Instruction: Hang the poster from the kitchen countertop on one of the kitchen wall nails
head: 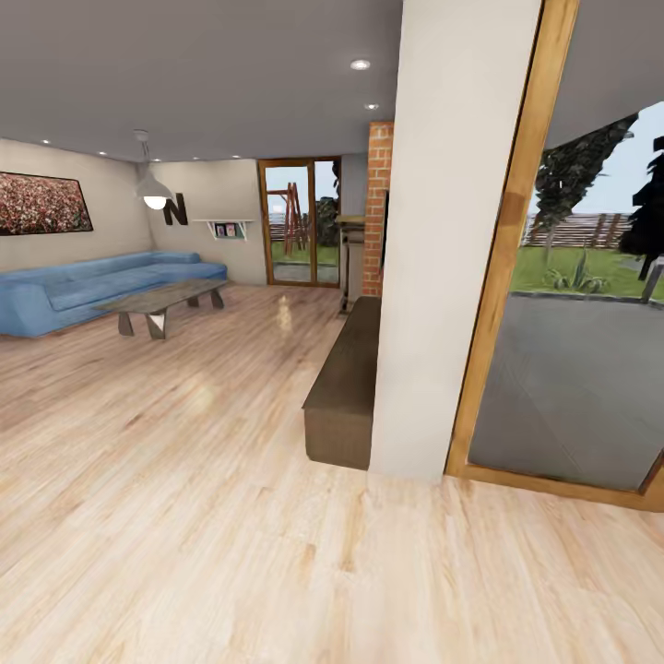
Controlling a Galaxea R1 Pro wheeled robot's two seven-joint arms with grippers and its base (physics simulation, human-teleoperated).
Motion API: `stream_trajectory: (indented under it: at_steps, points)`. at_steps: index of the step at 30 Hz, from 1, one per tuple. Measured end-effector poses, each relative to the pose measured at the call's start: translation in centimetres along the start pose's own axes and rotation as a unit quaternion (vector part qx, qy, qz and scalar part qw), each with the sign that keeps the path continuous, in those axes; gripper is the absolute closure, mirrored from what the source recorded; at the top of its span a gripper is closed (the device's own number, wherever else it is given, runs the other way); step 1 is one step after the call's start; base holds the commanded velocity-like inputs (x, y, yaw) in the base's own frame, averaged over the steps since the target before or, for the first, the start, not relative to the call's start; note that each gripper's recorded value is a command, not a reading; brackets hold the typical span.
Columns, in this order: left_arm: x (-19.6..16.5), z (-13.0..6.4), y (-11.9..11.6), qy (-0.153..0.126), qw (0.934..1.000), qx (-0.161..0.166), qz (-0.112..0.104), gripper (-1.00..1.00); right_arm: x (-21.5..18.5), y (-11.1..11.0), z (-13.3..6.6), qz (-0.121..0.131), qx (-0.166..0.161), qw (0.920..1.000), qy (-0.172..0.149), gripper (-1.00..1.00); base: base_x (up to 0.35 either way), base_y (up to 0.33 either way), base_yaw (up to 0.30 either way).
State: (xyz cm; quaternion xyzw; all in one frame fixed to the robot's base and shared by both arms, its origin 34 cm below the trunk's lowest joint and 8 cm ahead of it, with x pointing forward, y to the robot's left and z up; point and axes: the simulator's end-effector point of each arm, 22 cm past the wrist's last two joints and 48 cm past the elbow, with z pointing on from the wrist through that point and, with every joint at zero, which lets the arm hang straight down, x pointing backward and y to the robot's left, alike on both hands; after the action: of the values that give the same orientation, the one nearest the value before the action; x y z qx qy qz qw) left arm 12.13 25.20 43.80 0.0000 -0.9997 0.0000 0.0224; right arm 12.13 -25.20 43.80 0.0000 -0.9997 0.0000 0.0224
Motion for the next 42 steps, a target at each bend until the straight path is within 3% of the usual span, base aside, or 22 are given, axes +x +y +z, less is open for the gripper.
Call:
stream_trajectory:
  at_steps: [7, 26, 33, 37, 38, 39, 40, 41, 42]
  points:
    - [0.0, 0.0, -0.6, 0.001, 1.0, 0.007, 0.0, -1.0, 0.2, 2.9, -0.1, -0.001, -0.019, 0.9998, 0.007, -1.0, 0.0, 0.0, 0.0]
    - [0.0, 0.0, -0.6, 0.001, 1.0, 0.007, 0.0, -1.0, 0.3, 2.9, -0.1, -0.001, -0.019, 0.9998, 0.007, -1.0, 0.0, 0.0, 0.0]
    - [0.6, -0.1, -3.6, -0.002, 0.9997, 0.023, 0.002, -1.0, -5.5, -0.2, -0.2, -0.002, 0.002, 0.9988, -0.048, -1.0, 0.0, 0.0, 0.0]
    - [-0.2, -0.1, -4.0, -0.012, 0.9996, 0.025, 0.006, -1.0, -8.8, -1.8, -0.6, -0.002, 0.012, 0.9966, -0.082, -1.0, 0.0, 0.0, 0.0]
    - [-3.3, -0.3, -4.0, -0.045, 0.9987, 0.025, 0.007, -1.0, -14.5, -1.9, -1.8, -0.002, 0.012, 0.9856, -0.168, -1.0, 0.0, 0.0, 0.0]
    - [-9.9, -1.4, -3.9, -0.114, 0.9931, 0.024, 0.006, -1.0, -22.1, -1.9, -4.4, -0.003, 0.013, 0.9675, -0.252, -1.0, 0.0, 0.0, 0.0]
    - [-18.6, -4.4, -3.7, -0.209, 0.9777, 0.022, 0.006, -1.0, -29.9, -1.9, -8.7, -0.005, 0.014, 0.9396, -0.342, -1.0, 0.0, 0.0, 0.0]
    - [-25.7, -8.3, -3.5, -0.291, 0.9566, 0.02, 0.004, -1.0, -29.9, -2.0, -8.7, -0.004, 0.014, 0.9393, -0.343, -1.0, 0.0, 0.0, 0.0]
    - [-25.5, -8.2, -3.4, -0.289, 0.9572, 0.019, 0.004, -1.0, -30.1, -2.0, -8.8, -0.005, 0.014, 0.9386, -0.345, -1.0, 0.0, 0.0, 0.0]
